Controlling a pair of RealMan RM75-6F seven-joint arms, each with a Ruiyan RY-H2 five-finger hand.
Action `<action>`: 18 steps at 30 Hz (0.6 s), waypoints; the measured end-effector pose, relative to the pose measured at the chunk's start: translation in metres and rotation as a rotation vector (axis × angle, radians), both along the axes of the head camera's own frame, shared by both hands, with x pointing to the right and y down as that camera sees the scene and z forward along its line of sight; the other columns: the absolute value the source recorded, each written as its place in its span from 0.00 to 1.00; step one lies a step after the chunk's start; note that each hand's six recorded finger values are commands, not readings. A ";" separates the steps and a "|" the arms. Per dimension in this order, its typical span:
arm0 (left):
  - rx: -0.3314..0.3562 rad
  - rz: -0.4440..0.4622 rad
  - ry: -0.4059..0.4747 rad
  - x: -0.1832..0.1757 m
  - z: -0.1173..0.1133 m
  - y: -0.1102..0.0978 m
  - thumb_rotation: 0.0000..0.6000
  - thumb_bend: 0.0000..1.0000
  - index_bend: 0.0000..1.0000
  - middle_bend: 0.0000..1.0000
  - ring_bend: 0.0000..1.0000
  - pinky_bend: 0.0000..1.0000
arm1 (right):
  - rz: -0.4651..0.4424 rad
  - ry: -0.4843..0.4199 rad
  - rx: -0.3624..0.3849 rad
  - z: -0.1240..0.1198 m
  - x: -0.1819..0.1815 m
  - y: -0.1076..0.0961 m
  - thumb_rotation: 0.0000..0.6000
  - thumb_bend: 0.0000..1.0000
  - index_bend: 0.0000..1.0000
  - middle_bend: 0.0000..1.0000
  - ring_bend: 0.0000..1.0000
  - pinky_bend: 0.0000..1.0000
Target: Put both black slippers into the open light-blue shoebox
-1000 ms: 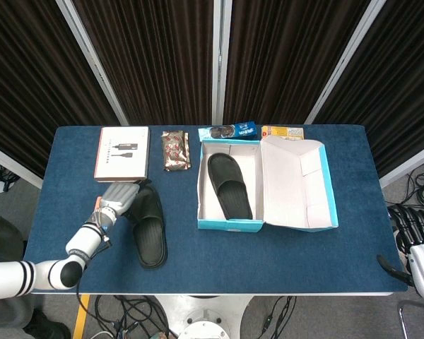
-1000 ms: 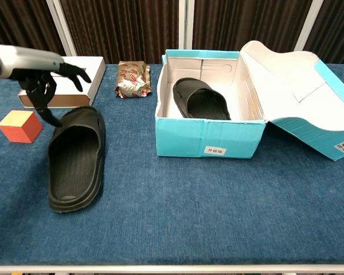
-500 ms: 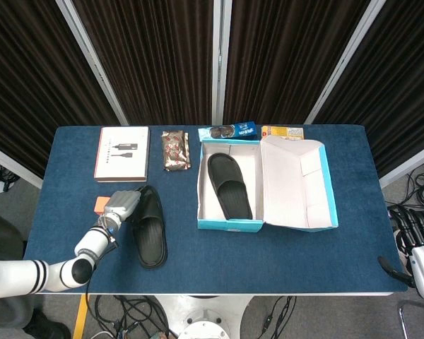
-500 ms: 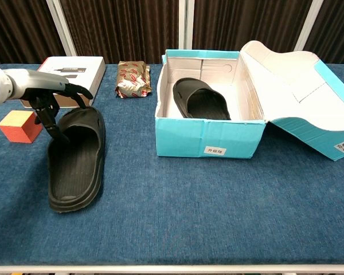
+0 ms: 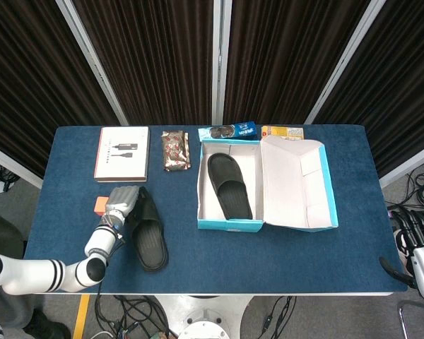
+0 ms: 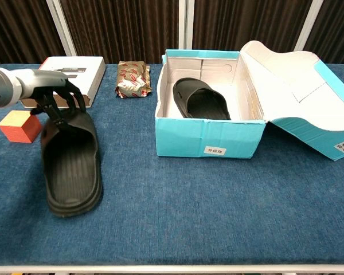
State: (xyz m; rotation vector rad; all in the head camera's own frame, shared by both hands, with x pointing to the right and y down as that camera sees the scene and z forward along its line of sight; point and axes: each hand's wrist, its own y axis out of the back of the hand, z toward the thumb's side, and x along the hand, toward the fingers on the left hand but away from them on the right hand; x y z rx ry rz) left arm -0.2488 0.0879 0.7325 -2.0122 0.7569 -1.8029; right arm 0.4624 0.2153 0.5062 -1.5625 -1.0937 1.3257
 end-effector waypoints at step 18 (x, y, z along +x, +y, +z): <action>0.180 -0.227 0.531 0.007 -0.094 -0.054 1.00 0.03 0.58 0.64 0.79 0.82 | -0.014 -0.001 -0.002 0.001 -0.005 -0.001 1.00 0.12 0.00 0.04 0.00 0.00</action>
